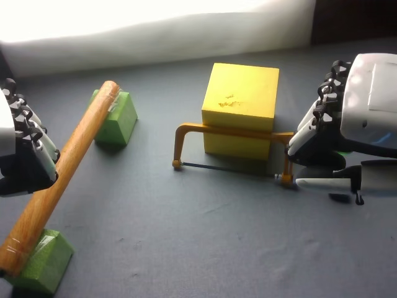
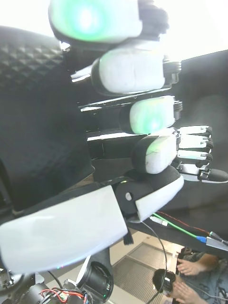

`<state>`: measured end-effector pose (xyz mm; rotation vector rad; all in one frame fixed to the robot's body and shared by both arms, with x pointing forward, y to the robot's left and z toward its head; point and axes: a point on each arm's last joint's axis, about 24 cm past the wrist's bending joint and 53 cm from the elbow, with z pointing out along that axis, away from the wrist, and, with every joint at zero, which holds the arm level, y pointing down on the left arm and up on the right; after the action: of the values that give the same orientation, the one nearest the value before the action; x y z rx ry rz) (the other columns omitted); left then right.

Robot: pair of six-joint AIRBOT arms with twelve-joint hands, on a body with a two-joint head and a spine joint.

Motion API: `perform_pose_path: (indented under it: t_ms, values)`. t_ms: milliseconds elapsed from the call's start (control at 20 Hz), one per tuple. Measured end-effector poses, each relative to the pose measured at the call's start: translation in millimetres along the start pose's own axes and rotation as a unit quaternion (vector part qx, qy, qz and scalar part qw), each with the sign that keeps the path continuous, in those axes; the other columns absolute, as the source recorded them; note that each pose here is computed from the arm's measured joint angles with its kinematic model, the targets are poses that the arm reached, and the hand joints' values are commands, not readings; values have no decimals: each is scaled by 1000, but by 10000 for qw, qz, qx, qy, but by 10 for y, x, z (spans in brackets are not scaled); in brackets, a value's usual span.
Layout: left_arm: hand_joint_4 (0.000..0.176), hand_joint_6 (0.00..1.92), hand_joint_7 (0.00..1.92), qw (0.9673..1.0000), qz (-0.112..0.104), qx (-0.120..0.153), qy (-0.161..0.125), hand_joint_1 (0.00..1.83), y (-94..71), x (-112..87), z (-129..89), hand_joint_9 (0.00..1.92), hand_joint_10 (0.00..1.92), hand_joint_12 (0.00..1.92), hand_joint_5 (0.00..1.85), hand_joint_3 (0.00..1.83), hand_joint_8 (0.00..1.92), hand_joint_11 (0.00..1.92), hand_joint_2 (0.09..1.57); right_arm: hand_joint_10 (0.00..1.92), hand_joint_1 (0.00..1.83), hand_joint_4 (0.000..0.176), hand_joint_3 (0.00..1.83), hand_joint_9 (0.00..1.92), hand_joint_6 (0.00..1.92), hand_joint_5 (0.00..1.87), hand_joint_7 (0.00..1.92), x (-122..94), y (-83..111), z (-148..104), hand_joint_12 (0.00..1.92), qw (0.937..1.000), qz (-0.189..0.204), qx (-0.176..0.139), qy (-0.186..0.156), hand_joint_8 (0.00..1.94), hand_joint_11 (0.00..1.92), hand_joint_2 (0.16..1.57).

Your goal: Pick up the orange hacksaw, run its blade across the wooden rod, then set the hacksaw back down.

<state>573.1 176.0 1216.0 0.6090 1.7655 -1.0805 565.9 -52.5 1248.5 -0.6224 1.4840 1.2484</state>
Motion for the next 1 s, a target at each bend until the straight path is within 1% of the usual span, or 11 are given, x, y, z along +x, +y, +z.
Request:
perform_pose_path:
  t_ms: [150, 200, 250, 300, 450, 550, 650, 750, 850, 950, 1000]
  values:
    - [0, 59, 88, 9999, -72, -45, -100, 0, 29, -52, -9, 106, 76, 503, 111, 107, 49, 0, 1095, 56, 222, 0, 132, 99, 32, 50, 79, -7, -7, -9, 528, 10000, 27, 13, -3, 38, 0, 1003]
    - [0, 7, 99, 9999, -60, -107, -104, 0, 71, -61, -28, 128, 20, 470, 121, 15, 6, 0, 1138, 13, 237, 0, 18, 126, 8, 79, 108, -12, -27, -23, 531, 10000, 18, 43, 0, 7, 0, 1046]
    - [0, 10, 107, 9998, -63, -165, -108, 0, 103, -66, -34, 142, 20, 465, 135, 12, 7, 0, 1143, 5, 235, 0, 5, 136, 4, 98, 122, -2, -31, -32, 576, 10000, 37, 50, 13, 3, 0, 1047]
    - [0, 5, 106, 9997, -54, -200, -120, 0, 122, -73, -39, 135, 12, 402, 133, 8, 4, 0, 1148, 4, 216, 0, 5, 117, 2, 98, 111, 3, -30, -29, 522, 10000, 31, 47, 21, 2, 0, 1055]
    - [0, 0, 100, 9996, -115, -183, -182, 0, 115, -103, -40, 133, 3, 340, 129, 1, 0, 0, 1148, 3, 183, 0, 5, 89, 3, 98, 101, -29, -16, -30, 435, 10000, 86, 20, -46, 4, 0, 1068]
    - [0, 1, 92, 9994, -139, -246, -207, 0, 145, -114, -43, 125, 0, 336, 130, 3, 0, 0, 1153, 1, 181, 0, 4, 73, 1, 86, 90, -16, -20, -31, 352, 9998, 184, 27, -24, 1, 0, 1083]
    - [0, 3, 82, 9990, -211, -258, -298, 0, 151, -157, -49, 109, 1, 260, 113, 0, 1, 0, 1150, 2, 165, 0, 4, 77, 0, 85, 92, -42, -32, -53, 361, 9987, 478, 101, -106, 1, 0, 1088]
    - [0, 4, 85, 9986, -238, -314, -364, 0, 173, -201, -93, 113, 3, 273, 114, 1, 2, 0, 1152, 0, 174, 0, 2, 68, 0, 74, 81, -111, -106, -132, 351, 9940, 969, 378, -338, 0, 0, 1086]
    - [0, 3, 84, 9985, -222, -282, -402, 0, 156, -236, -135, 110, 1, 264, 116, 1, 1, 0, 1153, 3, 273, 0, 0, 76, 1, 75, 85, -201, -199, -184, 381, 9883, 1216, 705, -593, 2, 0, 1050]
    - [0, 3, 87, 9987, -202, -194, -428, 0, 136, -269, -171, 114, 1, 294, 124, 0, 0, 0, 1152, 4, 341, 0, 0, 86, 1, 78, 90, -283, -263, -236, 408, 9792, 1592, 927, -853, 2, 0, 1025]
    - [0, 0, 77, 9988, -150, -143, -433, 0, 133, -293, -207, 98, 0, 277, 118, 0, 0, 0, 1151, 1, 379, 0, 0, 60, 0, 52, 62, -297, -328, -278, 352, 9741, 1764, 1067, -928, 0, 0, 1024]
